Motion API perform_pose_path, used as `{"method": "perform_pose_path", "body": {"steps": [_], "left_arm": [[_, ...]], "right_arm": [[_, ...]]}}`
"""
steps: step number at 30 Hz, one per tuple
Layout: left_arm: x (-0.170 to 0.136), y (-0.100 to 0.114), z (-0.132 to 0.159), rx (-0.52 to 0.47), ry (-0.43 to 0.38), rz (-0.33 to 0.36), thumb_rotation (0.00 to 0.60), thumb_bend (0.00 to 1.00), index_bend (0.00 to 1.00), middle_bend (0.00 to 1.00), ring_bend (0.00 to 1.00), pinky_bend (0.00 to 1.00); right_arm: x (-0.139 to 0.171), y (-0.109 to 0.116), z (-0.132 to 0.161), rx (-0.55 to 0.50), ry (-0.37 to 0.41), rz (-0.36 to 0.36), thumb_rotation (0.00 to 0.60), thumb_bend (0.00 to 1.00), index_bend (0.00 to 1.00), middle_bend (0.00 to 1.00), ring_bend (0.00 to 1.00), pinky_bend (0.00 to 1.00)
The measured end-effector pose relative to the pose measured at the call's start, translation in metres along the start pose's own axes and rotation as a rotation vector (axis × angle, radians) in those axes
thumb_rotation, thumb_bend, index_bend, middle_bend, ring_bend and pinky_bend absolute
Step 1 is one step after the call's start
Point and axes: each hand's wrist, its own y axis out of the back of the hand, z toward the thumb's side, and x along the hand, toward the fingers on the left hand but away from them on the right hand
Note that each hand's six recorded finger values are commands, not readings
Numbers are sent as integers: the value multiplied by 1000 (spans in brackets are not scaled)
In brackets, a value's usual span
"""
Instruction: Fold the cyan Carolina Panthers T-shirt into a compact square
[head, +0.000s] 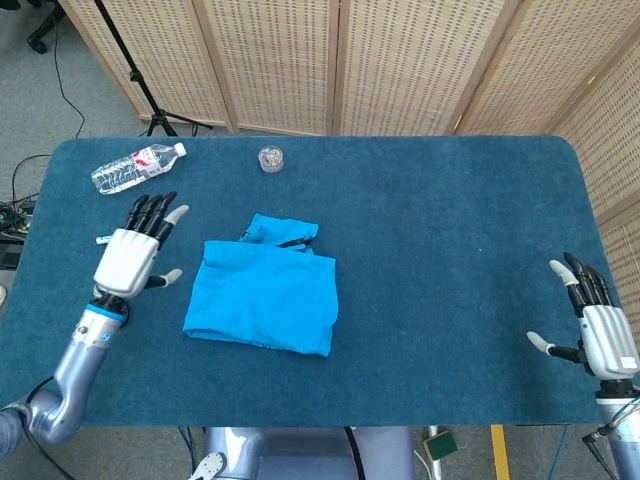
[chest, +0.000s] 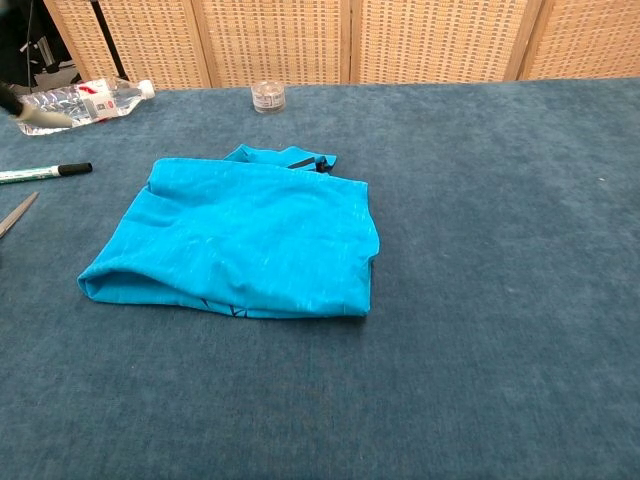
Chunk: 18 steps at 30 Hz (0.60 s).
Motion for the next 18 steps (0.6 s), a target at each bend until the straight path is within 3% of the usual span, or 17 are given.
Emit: {"method": "perform_pose_path", "body": {"steps": [12,18], "left_arm": [[-123,7,-88,-96,316,-6,600,0,0,0,0,0],[-163,15,-108,-102,406,-26,600,0,0,0,0,0]], "right_arm": [[5,2,6,28,17,-12,600,0,0,0,0,0],[7,5,5,73,13,-35,600,0,0,0,0,0]]}}
